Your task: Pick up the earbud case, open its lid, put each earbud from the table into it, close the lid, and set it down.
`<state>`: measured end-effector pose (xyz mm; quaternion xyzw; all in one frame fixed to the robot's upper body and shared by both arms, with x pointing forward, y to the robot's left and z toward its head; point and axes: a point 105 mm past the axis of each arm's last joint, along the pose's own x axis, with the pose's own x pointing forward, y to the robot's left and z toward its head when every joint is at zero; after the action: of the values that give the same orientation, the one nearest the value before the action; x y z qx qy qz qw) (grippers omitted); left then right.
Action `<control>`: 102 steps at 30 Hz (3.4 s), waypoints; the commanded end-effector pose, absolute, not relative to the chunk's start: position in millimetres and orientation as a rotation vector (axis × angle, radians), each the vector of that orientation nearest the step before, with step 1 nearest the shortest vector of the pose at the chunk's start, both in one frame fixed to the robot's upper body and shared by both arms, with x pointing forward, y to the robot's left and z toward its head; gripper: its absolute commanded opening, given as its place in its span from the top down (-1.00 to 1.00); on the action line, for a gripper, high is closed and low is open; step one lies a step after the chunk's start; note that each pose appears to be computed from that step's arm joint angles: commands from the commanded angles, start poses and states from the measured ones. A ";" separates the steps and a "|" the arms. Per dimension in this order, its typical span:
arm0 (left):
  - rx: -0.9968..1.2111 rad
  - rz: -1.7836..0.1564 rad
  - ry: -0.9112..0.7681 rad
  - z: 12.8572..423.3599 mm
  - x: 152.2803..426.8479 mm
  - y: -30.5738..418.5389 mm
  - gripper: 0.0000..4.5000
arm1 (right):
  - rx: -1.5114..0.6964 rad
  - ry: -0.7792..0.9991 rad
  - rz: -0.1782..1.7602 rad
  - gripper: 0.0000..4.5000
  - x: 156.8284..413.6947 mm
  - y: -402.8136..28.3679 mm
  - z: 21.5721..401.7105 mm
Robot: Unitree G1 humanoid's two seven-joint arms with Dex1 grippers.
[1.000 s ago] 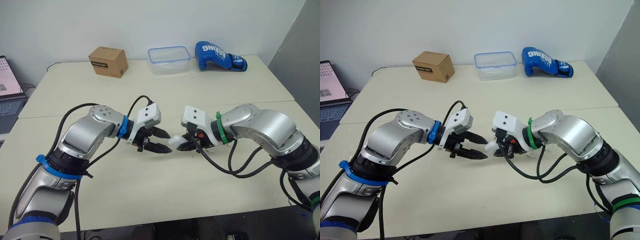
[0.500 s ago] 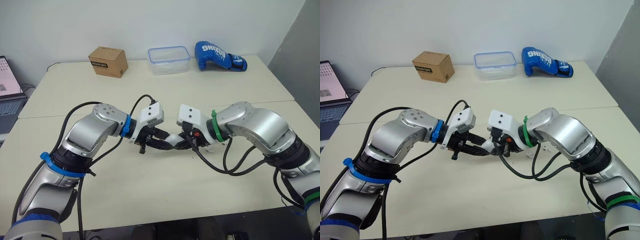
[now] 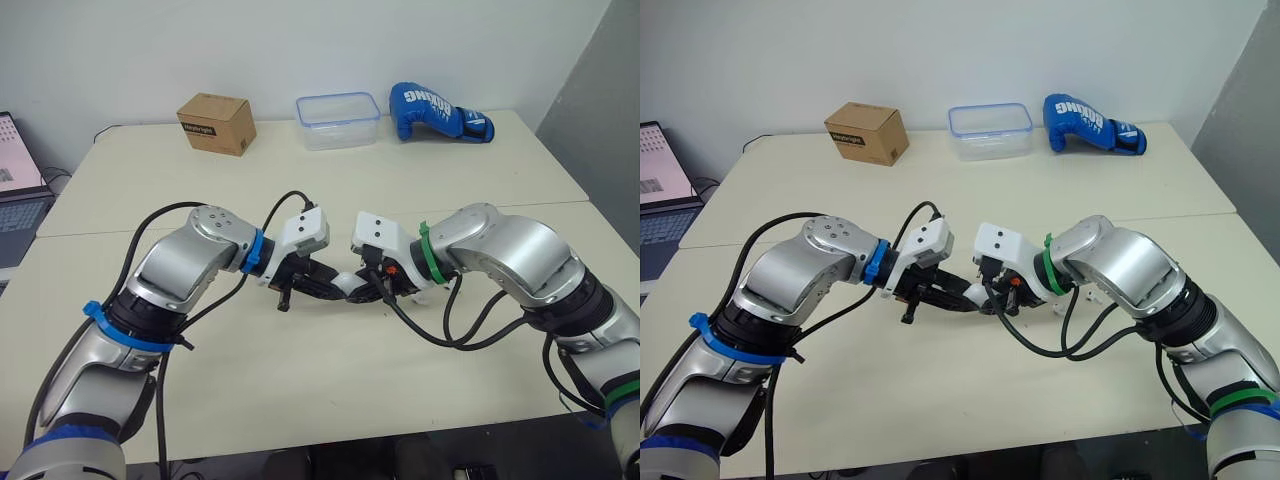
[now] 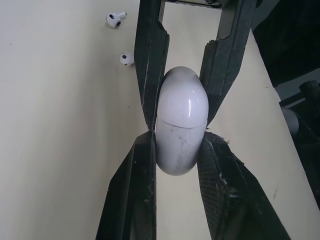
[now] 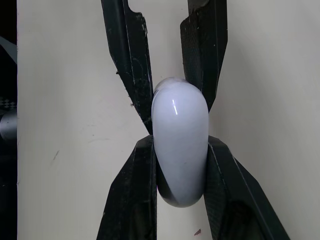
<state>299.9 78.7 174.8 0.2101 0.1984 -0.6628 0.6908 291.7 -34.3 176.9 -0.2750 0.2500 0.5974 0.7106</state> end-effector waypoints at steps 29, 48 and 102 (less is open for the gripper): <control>0.454 -1.407 0.312 176.5 298.8 90.1 0.66 | -0.636 0.372 1.356 -0.41 284.5 -45.6 203.9; 0.063 -1.382 0.051 162.1 297.8 91.3 0.66 | -0.303 0.166 1.262 -0.41 283.3 -54.6 205.0; 0.028 -1.457 0.053 159.9 281.0 93.3 0.66 | -0.290 0.154 1.158 -0.41 313.5 -53.8 215.9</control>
<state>286.8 95.9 149.2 0.0050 0.0528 -0.6522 0.7562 309.0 -52.2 198.7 -0.1310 0.1076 0.5573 0.8128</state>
